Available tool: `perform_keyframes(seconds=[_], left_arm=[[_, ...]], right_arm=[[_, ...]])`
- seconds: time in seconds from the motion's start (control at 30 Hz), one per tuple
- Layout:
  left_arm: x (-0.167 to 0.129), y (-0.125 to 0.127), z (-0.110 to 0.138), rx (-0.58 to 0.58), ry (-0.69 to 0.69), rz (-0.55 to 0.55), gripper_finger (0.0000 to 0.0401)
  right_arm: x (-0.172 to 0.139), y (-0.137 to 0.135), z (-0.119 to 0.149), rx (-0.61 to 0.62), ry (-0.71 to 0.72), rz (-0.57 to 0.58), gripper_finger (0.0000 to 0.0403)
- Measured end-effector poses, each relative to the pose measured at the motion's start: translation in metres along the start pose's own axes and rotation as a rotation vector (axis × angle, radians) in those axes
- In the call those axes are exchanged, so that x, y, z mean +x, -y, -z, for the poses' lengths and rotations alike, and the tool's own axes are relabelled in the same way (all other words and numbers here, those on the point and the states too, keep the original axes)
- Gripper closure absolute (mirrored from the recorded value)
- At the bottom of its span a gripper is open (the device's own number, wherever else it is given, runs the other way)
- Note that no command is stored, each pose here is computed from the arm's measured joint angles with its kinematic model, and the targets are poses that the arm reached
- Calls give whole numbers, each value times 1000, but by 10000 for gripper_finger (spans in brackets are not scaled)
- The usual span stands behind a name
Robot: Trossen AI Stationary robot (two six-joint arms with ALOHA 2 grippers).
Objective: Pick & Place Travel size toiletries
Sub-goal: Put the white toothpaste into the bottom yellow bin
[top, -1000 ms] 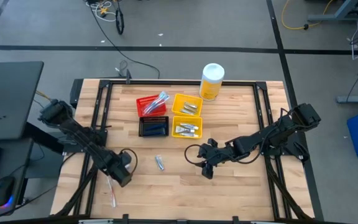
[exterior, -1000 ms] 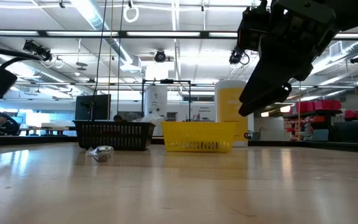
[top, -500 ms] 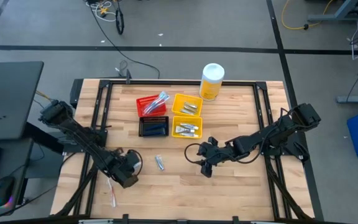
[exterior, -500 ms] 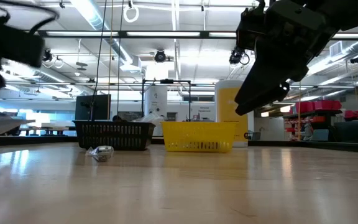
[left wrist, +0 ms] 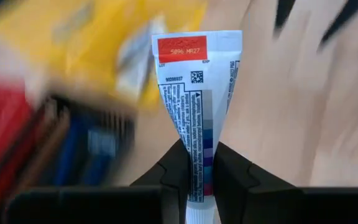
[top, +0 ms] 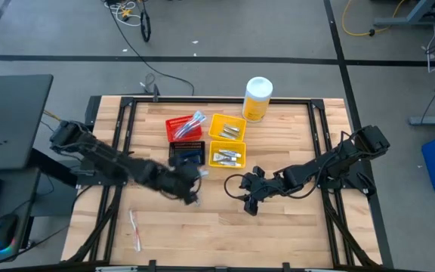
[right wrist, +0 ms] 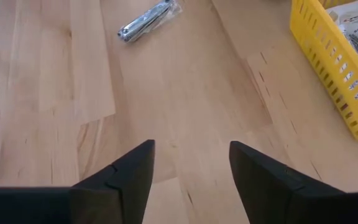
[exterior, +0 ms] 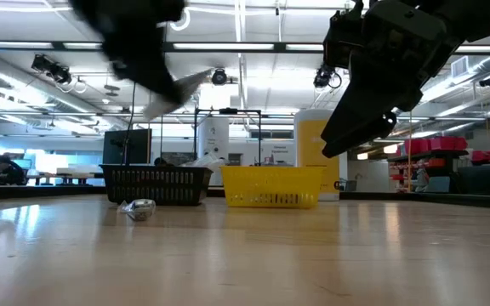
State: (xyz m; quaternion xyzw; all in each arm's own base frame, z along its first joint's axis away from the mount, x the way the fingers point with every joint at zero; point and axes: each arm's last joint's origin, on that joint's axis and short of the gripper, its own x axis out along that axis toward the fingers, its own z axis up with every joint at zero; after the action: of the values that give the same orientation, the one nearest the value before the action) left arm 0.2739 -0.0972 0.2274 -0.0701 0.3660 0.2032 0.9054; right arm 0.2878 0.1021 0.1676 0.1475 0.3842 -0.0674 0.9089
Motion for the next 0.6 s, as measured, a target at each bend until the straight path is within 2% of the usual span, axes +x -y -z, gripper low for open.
perform_keyframes(seconds=[0.17,0.3,0.43,0.6], left_arm=[[20,-18,-45,98,201,111,342],[31,-40,-68,129,280,168,342],[52,-56,-73,149,260,178,342],[99,-63,-61,190,151,140,342]], right_arm=[[0,0,0,0,0,0,196],[0,0,0,0,-1,-1,202],[0,0,0,0,-1,-1,204],[0,0,1,-2,-6,2,199]])
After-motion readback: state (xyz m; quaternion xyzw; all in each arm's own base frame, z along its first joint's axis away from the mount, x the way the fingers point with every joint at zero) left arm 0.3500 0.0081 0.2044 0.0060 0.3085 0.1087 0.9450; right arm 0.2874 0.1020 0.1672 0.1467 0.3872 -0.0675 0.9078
